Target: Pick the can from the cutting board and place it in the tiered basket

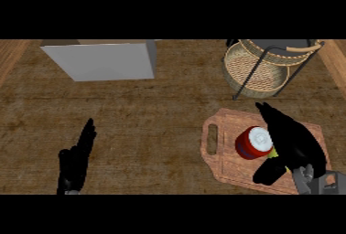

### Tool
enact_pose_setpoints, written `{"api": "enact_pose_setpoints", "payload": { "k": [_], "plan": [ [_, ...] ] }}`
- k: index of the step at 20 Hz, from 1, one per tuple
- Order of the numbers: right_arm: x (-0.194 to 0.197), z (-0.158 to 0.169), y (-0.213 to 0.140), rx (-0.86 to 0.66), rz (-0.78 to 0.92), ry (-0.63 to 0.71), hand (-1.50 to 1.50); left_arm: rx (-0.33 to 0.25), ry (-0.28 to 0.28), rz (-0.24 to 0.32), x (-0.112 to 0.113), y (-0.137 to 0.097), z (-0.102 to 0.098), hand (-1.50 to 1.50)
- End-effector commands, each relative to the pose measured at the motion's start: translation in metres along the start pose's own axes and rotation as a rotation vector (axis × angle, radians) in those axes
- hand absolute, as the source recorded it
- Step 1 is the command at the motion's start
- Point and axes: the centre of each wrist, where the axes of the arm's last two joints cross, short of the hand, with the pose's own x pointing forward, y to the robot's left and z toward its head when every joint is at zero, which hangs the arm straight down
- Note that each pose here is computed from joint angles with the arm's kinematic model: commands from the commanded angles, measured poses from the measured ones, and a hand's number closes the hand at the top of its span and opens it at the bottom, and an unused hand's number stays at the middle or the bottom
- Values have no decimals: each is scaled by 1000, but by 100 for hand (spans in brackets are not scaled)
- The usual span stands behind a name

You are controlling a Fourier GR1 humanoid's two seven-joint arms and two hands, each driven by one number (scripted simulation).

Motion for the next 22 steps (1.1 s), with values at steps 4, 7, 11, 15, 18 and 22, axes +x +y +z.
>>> {"api": "enact_pose_setpoints", "payload": {
  "k": [4,7,11,15,18,22],
  "plan": [
    [19,-5,0,84,67,96,-150,4,11,4,-20,0,-4,0],
    [18,-13,5,89,74,105,-150,-5,12,-10,-1,7,0,0],
    [4,-25,21,115,94,126,-150,3,22,1,4,-9,-9,0],
    [17,-34,29,156,83,148,-150,1,9,-5,-6,-6,0,0],
    [-2,-38,17,181,51,166,-150,-4,24,-1,-6,4,-9,0],
    [4,-32,20,203,69,164,-150,-8,18,1,-11,5,9,0]
  ]
}}
